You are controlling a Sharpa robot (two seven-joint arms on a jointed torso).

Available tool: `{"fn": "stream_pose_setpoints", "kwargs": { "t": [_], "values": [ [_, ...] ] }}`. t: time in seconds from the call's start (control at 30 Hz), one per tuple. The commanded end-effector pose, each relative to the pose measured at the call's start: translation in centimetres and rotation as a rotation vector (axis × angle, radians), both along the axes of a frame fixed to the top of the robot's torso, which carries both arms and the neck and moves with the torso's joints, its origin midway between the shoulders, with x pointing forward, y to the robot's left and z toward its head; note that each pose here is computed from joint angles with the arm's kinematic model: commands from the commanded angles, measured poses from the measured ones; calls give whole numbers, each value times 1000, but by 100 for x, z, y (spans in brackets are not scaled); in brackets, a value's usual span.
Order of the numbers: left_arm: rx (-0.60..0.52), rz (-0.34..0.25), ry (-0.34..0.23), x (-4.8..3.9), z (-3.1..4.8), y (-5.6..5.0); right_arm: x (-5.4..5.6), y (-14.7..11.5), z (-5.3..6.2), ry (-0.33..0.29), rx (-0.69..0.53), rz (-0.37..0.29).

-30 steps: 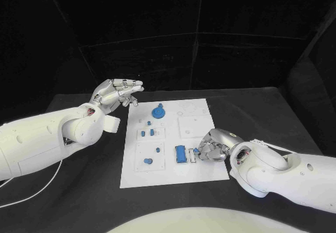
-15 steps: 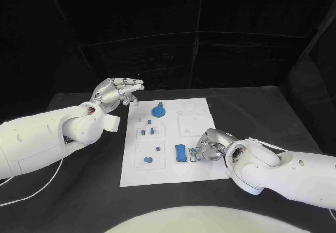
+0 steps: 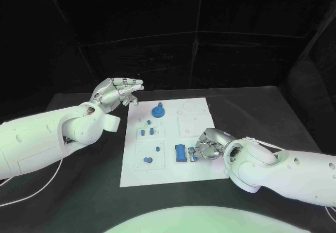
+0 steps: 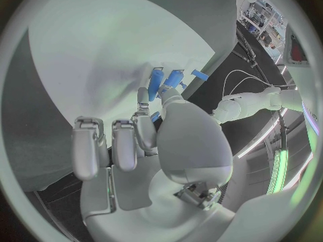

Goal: Assemble the parts on the task board

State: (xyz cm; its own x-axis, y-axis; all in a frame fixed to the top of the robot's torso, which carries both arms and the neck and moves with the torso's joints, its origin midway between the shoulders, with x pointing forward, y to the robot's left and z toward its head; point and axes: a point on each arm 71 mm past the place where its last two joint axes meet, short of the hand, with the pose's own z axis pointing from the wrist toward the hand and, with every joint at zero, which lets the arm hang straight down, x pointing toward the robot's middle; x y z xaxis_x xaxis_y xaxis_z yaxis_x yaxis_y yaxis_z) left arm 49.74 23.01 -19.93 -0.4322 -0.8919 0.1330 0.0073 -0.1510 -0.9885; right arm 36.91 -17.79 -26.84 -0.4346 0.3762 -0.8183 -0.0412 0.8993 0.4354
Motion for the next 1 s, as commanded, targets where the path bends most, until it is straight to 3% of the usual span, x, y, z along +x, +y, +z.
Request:
{"fn": "stream_pose_setpoints", "kwargs": {
  "t": [0.03, 1.0],
  "values": [
    [-11, -11, -3, -3, 18, -11, 11, 17, 3, -7, -17, 15],
    [-11, -13, -3, 1, 23, -13, 22, -14, 8, -27, -39, 24]
  ]
}}
